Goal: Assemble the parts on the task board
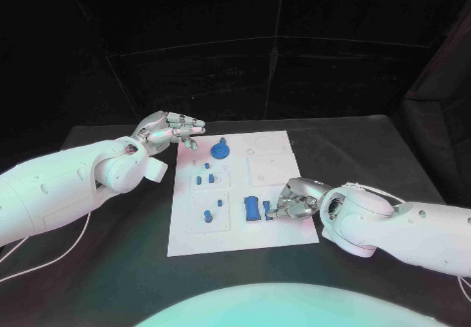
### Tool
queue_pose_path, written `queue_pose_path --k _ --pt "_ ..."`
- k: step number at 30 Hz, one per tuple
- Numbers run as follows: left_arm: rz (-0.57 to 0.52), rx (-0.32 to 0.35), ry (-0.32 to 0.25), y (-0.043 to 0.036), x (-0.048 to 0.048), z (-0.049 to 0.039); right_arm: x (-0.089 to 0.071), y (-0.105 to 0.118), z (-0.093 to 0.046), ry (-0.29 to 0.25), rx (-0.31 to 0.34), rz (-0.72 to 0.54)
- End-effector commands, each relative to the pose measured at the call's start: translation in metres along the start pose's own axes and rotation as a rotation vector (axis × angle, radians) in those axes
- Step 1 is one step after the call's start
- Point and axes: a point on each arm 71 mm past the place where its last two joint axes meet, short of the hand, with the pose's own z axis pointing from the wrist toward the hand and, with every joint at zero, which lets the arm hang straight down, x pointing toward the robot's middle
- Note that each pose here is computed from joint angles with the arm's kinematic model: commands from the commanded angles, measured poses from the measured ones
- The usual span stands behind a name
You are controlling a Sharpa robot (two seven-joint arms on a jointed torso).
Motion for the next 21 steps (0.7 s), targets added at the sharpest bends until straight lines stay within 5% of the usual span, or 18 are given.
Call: queue_pose_path --k 1,13,21 --pt "-0.007 0.004 0.011 -0.0010 0.0012 0.0006 -0.001 -0.001 0.001 -0.005 0.023 -0.010" --pt "-0.006 0.002 0.009 -0.0008 0.0003 -0.0001 -0.003 0.001 -0.001 -0.036 -0.015 0.024" --pt "-0.003 0.011 0.000 -0.0012 -0.0006 0.0001 -0.016 -0.010 -0.004 -0.100 -0.095 0.282"
